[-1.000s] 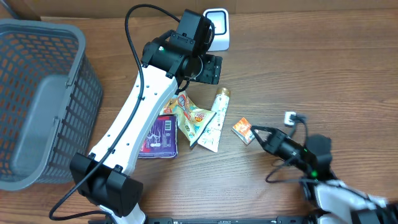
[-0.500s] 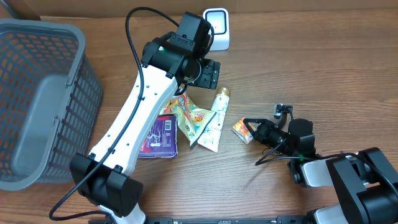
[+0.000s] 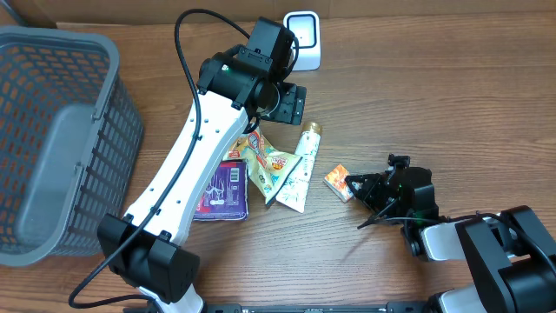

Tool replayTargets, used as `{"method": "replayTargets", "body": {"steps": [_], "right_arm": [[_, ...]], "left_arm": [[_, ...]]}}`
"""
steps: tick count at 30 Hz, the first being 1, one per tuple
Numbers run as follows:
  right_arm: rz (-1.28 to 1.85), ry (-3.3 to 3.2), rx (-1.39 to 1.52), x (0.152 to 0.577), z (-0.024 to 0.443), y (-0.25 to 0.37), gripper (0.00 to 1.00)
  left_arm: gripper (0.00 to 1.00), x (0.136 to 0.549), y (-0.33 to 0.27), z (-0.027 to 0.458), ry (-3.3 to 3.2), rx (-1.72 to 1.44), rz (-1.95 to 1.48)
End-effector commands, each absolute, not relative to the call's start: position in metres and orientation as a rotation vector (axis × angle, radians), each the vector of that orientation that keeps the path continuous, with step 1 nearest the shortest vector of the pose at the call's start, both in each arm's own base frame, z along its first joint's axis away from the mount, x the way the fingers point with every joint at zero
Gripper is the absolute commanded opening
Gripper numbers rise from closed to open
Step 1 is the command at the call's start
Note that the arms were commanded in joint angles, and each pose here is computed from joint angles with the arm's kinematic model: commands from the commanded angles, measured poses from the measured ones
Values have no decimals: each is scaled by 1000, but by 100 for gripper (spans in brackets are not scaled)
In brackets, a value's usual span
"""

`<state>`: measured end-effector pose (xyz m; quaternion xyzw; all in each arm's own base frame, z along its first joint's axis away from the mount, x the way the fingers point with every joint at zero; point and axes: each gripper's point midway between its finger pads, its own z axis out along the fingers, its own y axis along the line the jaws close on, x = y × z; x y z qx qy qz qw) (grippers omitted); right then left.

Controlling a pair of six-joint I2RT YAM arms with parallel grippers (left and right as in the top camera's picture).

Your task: Scan the item barcode

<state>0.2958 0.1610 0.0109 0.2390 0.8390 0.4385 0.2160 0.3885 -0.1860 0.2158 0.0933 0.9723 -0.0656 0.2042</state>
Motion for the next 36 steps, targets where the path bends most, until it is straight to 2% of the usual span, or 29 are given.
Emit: {"method": "replayTargets", "body": {"steps": [1, 6, 10, 12, 14, 15, 16, 17, 18, 25, 31, 34, 36], "right_arm": [[1223, 2348, 796, 294, 3, 160, 4], [1213, 2357, 874, 292, -2, 157, 4], [1281, 2252, 517, 304, 32, 172, 4], [1343, 2177, 419, 308, 53, 180, 10], [1399, 2132, 366, 309, 70, 186, 24], [1430, 2123, 363, 308, 76, 188, 36], [1456, 2104, 351, 308, 85, 190, 70], [1460, 2096, 348, 307, 90, 190, 92], [1461, 2091, 346, 307, 93, 190, 100], [1337, 2110, 573, 310, 99, 168, 99], [856, 2299, 954, 295, 88, 111, 100], [594, 2323, 1056, 288, 115, 83, 100], [605, 2337, 973, 293, 146, 91, 100]], "left_arm": [[85, 391, -184, 232, 2665, 264, -180], [86, 390, -183, 232, 2668, 264, -179], [92, 390, -183, 232, 2669, 264, -178], [96, 391, -183, 232, 2667, 264, -179], [100, 391, -183, 232, 2667, 263, -175], [100, 391, -182, 232, 2665, 258, -168], [100, 393, -177, 232, 2661, 222, -134], [100, 396, -173, 234, 2651, 191, -106], [100, 398, -168, 235, 2639, 164, -77], [99, 415, -140, 278, 2501, 69, -41], [100, 422, -110, 296, 2453, -26, -33], [100, 425, -98, 297, 2450, -60, -22], [100, 427, -91, 297, 2446, -80, -16]]}}
